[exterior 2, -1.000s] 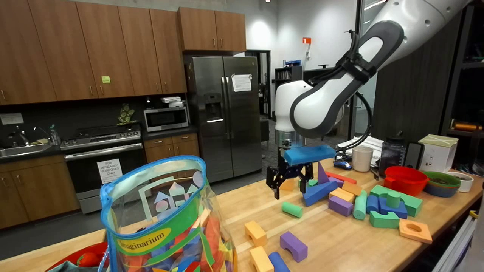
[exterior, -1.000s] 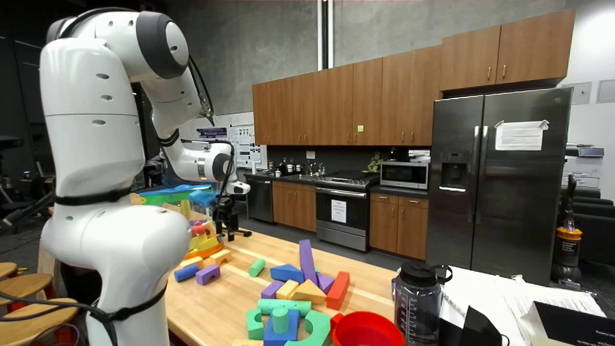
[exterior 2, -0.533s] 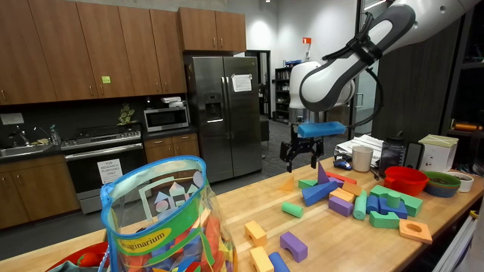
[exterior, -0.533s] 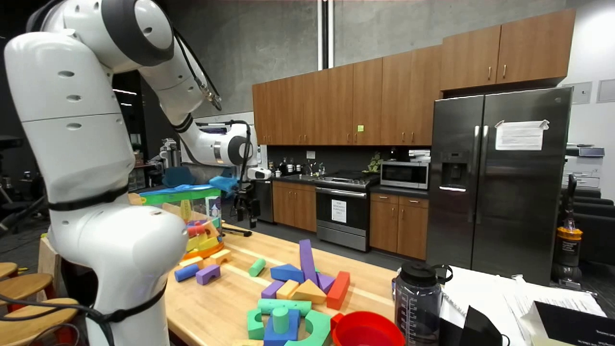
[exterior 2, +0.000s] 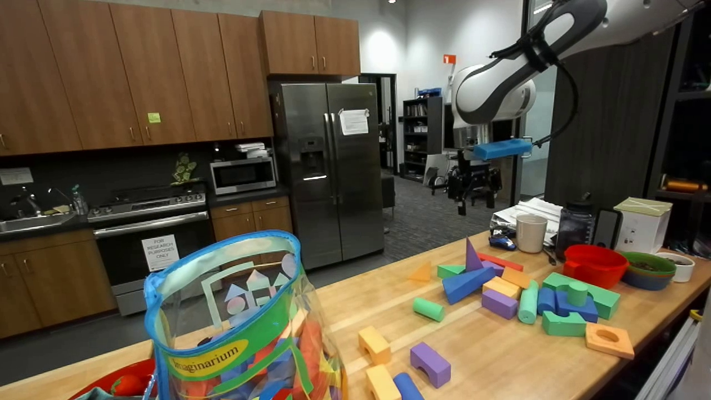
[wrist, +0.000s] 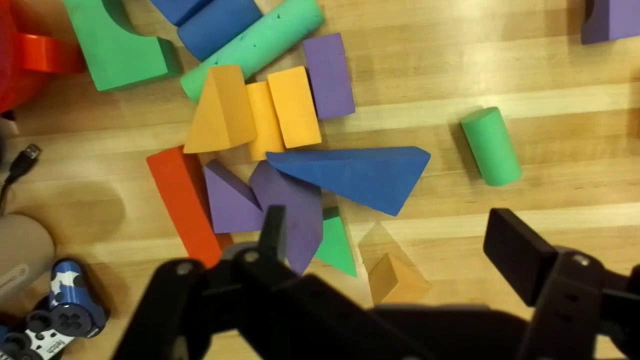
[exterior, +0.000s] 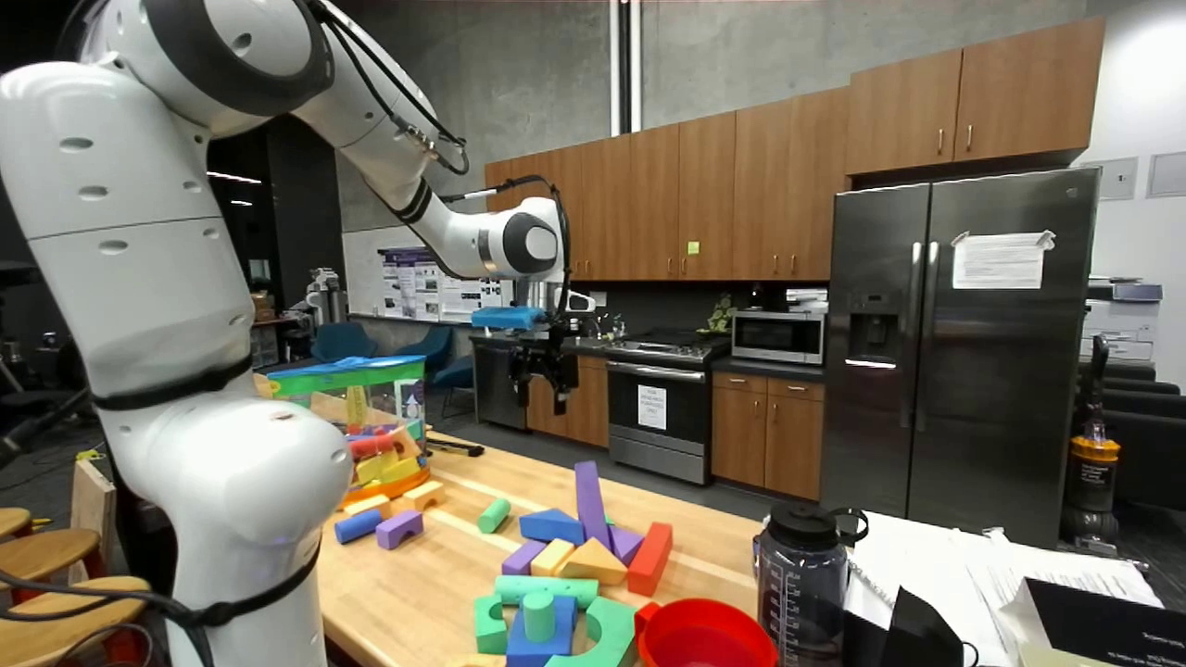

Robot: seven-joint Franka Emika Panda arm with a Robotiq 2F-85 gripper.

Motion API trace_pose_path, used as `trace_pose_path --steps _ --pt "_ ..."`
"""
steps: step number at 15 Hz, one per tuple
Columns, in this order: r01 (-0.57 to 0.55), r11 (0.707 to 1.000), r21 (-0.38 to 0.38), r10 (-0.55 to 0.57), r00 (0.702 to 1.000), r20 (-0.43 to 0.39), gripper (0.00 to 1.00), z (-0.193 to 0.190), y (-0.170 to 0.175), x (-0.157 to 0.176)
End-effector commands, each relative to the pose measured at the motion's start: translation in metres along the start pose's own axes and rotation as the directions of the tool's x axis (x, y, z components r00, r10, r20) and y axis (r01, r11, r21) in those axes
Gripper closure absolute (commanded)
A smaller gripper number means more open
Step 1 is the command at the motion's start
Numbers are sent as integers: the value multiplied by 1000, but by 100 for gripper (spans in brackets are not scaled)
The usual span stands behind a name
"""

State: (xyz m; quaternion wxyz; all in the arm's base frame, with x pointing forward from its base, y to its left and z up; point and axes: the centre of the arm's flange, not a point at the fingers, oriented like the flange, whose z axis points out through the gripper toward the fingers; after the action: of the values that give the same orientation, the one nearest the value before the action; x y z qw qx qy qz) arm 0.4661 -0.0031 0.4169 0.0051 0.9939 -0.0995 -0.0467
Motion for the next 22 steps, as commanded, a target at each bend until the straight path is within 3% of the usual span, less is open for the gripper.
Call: trace_pose_path --steps 1,5,11,16,22 --pt "149 986 -75 -140 984 111 0 12 -28 13" --pt "220 968 -123 -186 952 242 0 19 -28 43" --pt "245 968 -55 -221 935 278 0 -17 16 107" --pt "204 972 116 -230 930 286 0 -57 42 130" --pt "137 946 293 -233 917 322 0 -84 50 139"
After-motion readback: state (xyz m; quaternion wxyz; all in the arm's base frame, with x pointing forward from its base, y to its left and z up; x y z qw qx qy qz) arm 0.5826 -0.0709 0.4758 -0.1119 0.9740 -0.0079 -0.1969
